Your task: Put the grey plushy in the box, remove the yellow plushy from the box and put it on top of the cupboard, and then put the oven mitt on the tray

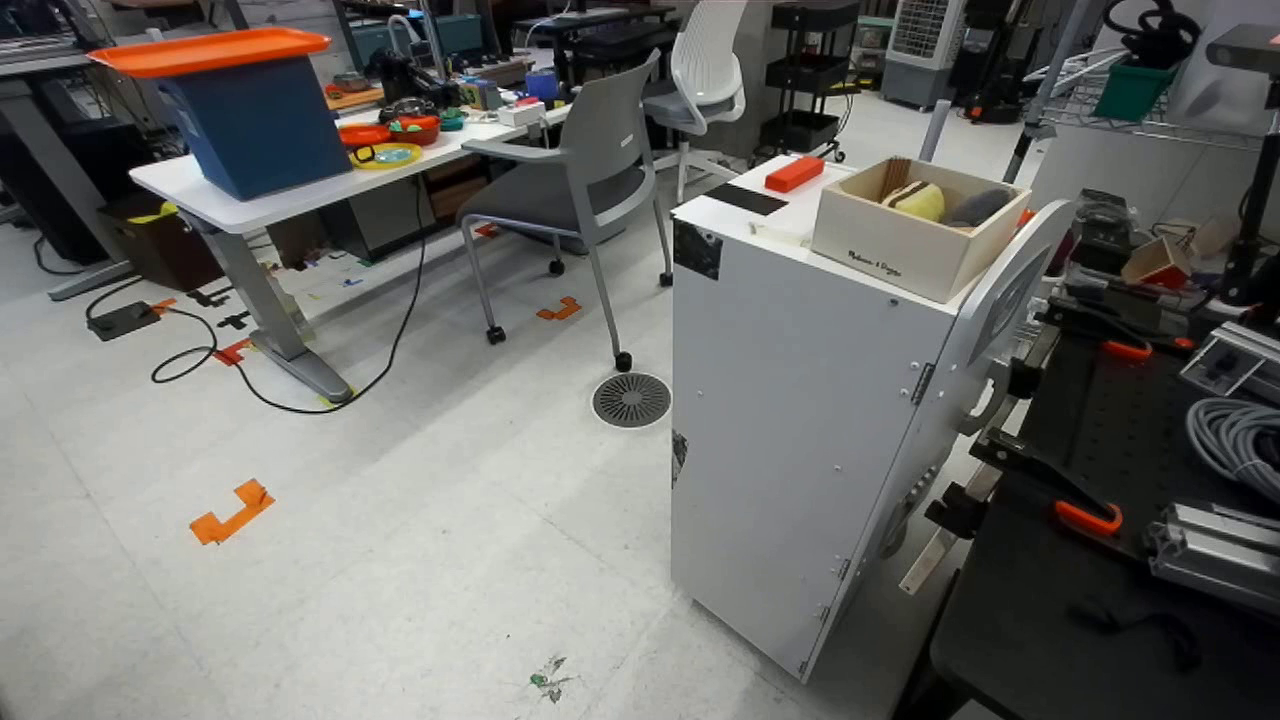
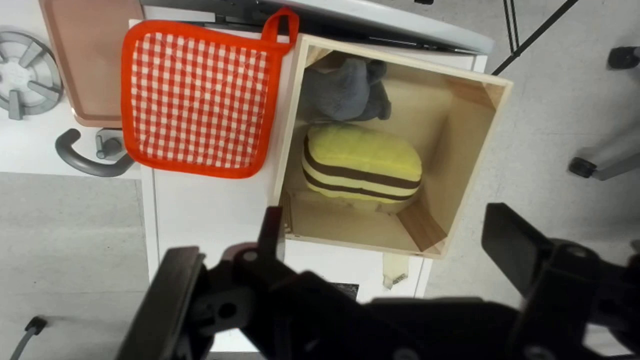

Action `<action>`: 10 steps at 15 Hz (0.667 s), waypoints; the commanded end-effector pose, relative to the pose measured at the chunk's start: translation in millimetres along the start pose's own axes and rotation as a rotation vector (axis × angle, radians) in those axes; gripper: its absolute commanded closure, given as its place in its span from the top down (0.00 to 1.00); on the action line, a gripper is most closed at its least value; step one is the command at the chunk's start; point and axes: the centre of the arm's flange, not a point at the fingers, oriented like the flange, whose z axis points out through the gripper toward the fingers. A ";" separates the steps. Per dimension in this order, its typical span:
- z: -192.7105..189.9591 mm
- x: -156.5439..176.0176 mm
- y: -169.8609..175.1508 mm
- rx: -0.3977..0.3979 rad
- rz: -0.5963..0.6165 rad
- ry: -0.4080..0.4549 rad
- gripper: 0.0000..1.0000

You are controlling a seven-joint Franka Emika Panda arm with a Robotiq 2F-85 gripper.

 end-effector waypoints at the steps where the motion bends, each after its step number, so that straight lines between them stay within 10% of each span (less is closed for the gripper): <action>1: 5.1 3.6 -1.5 0.010 -0.065 0.037 1.00; 10: 29.5 16.9 -24.2 -0.003 -0.142 0.027 1.00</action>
